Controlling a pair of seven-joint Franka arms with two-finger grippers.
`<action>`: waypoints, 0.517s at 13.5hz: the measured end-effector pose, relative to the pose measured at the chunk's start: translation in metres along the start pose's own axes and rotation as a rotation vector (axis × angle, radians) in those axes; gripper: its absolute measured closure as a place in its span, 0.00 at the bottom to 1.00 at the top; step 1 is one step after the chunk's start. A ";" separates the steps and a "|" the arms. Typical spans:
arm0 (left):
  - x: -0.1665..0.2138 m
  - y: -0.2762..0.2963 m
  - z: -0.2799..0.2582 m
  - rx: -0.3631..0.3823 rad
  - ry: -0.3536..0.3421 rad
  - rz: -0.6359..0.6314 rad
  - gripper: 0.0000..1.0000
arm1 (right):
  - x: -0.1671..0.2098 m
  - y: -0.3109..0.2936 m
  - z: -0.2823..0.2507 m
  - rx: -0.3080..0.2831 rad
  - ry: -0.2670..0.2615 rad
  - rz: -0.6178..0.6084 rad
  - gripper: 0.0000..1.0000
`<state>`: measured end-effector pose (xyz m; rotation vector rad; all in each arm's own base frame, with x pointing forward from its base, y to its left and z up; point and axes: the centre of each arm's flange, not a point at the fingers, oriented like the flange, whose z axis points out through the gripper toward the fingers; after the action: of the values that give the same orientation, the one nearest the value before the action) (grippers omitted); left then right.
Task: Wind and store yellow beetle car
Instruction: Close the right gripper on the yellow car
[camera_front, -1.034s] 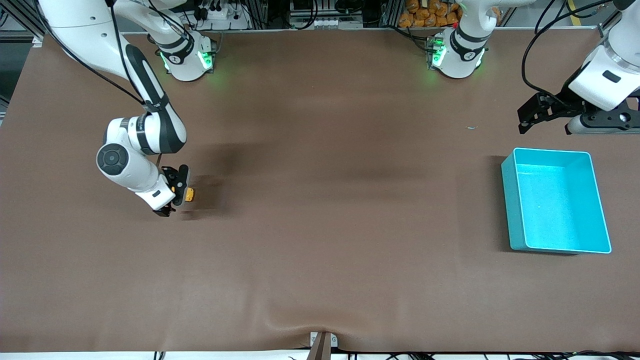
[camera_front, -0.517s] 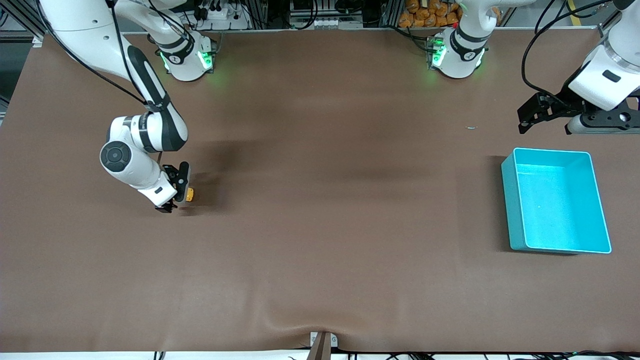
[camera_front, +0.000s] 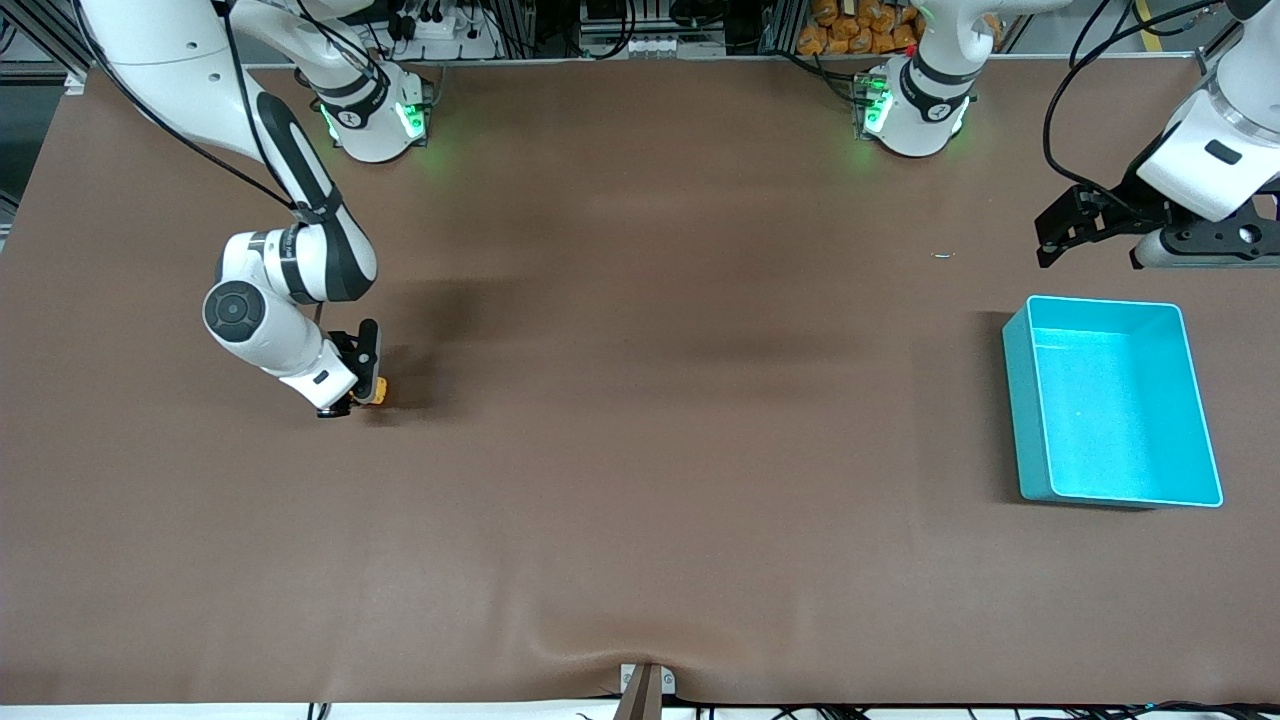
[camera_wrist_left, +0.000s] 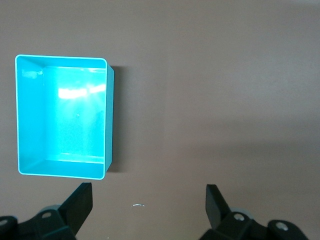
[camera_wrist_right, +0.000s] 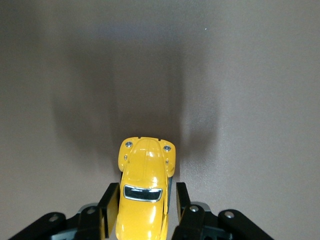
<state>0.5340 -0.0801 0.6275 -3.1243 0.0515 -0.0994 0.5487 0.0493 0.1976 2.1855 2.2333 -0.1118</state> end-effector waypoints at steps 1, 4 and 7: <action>0.000 0.000 0.000 0.000 0.000 0.000 0.00 | 0.000 0.000 0.000 -0.001 0.000 -0.001 0.51; 0.000 0.000 0.000 0.000 0.000 0.000 0.00 | 0.000 -0.001 0.000 -0.002 0.000 -0.001 0.59; 0.000 0.000 0.000 0.000 0.000 0.000 0.00 | 0.000 -0.001 0.000 -0.004 0.000 -0.003 0.59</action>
<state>0.5340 -0.0800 0.6275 -3.1243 0.0515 -0.0994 0.5476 0.0492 0.1979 2.1808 2.2346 -0.1066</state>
